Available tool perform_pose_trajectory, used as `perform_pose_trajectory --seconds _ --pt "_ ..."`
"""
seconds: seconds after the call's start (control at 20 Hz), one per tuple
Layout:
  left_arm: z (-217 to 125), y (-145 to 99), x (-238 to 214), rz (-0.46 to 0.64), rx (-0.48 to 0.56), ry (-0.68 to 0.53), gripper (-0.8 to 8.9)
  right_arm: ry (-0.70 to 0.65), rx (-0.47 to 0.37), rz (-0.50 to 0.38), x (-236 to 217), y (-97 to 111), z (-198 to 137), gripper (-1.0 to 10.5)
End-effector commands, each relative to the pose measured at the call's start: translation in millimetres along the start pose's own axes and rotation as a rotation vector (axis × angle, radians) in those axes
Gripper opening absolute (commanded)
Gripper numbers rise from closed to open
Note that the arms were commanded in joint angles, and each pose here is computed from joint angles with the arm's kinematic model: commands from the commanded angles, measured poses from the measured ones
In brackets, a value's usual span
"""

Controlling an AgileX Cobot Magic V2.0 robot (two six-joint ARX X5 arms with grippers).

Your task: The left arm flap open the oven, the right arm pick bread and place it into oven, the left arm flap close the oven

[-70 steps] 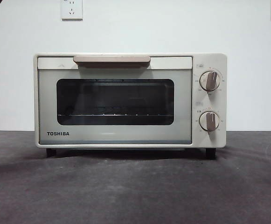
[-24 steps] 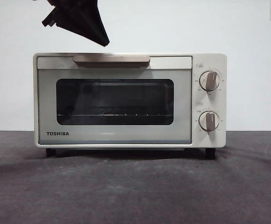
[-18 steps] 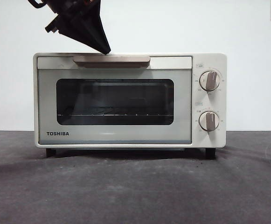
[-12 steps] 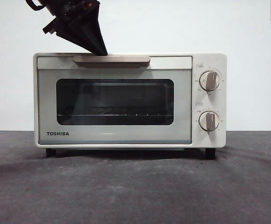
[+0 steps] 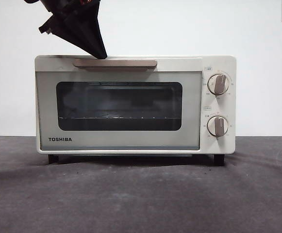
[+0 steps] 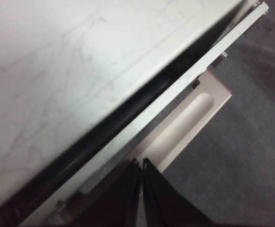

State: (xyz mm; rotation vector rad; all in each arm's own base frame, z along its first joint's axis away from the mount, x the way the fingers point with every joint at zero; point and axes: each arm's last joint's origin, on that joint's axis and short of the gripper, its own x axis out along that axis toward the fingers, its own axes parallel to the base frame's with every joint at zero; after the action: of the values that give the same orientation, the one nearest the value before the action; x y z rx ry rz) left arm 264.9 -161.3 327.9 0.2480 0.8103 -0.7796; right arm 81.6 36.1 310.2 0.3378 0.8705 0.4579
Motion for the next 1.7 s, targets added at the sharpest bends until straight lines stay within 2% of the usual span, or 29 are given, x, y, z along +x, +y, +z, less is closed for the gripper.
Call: perform_pose_trajectory --seconds 0.05,0.4,0.55,1.0,1.7 --pt "-4 -7 10 -0.023 0.019 0.077 0.16 -0.017 -0.008 0.016 -4 3 3 0.7" --pt "-11 -26 13 -0.005 0.066 0.17 0.16 -0.009 -0.008 0.028 -4 4 3 0.7" --pt "-19 -36 14 0.012 0.084 0.168 0.16 -0.009 -0.008 0.028 -4 4 3 0.7" --pt "-67 -48 24 -0.005 0.027 0.158 0.16 -0.012 -0.017 0.028 -4 4 3 0.7" --pt "-87 -66 38 -0.046 0.029 0.209 0.16 -0.015 -0.019 0.029 -4 4 3 0.7"
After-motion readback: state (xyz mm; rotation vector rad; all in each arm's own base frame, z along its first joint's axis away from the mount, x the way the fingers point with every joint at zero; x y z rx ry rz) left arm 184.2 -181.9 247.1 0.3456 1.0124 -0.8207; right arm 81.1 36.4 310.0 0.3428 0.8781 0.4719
